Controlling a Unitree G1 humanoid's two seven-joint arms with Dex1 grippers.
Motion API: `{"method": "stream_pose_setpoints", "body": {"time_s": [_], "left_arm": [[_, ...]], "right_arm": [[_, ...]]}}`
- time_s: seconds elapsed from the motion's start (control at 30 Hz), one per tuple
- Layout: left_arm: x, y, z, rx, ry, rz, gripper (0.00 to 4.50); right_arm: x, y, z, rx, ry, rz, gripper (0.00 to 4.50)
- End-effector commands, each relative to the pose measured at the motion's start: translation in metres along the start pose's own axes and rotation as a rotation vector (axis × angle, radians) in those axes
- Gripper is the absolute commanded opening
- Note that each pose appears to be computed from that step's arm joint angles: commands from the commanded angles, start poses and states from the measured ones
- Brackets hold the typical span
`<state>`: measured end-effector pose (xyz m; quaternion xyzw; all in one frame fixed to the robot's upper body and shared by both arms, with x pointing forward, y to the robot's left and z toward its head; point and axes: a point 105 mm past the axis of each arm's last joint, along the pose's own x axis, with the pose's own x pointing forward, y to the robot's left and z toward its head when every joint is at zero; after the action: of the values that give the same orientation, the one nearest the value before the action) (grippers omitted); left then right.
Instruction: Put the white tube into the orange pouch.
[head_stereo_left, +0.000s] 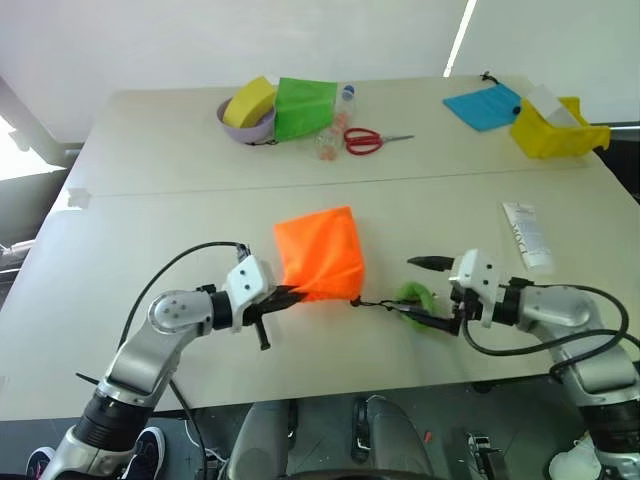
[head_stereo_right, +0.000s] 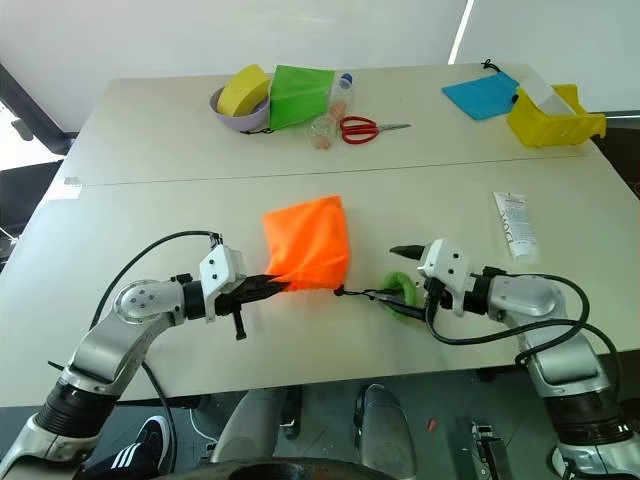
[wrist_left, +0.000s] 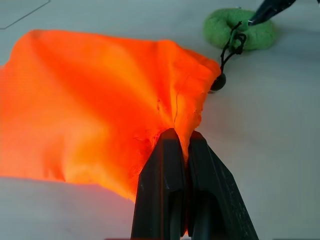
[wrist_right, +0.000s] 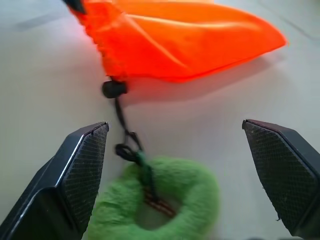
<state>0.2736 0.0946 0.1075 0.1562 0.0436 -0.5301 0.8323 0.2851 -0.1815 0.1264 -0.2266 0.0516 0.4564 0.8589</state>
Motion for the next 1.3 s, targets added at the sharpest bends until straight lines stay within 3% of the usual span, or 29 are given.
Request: {"method": "stream_pose_setpoints", "body": {"time_s": [0.03, 0.23, 0.43, 0.73, 1.0, 1.3], "left_arm": [[0.004, 0.004, 0.020, 0.048, -0.085, 0.031, 0.04], [0.014, -0.004, 0.020, 0.074, -0.091, -0.001, 0.04], [0.012, -0.001, 0.015, 0.076, -0.087, 0.007, 0.04], [0.012, -0.003, 0.012, 0.058, -0.098, 0.021, 0.04], [0.013, -0.002, 0.011, 0.063, -0.095, 0.019, 0.04], [0.011, -0.004, 0.010, 0.058, -0.091, 0.031, 0.04]], "right_arm": [[-0.018, -0.045, 0.006, 0.022, -0.013, -0.218, 4.50], [-0.045, -0.093, -0.006, 0.117, 0.058, -0.491, 4.50], [-0.097, -0.136, -0.028, 0.231, 0.202, -0.885, 4.50], [-0.135, -0.109, -0.053, 0.327, 0.325, -0.963, 4.50], [-0.129, -0.109, -0.068, 0.513, 0.299, -0.967, 4.50], [-0.123, -0.117, -0.081, 0.593, 0.326, -0.958, 4.50]]}}
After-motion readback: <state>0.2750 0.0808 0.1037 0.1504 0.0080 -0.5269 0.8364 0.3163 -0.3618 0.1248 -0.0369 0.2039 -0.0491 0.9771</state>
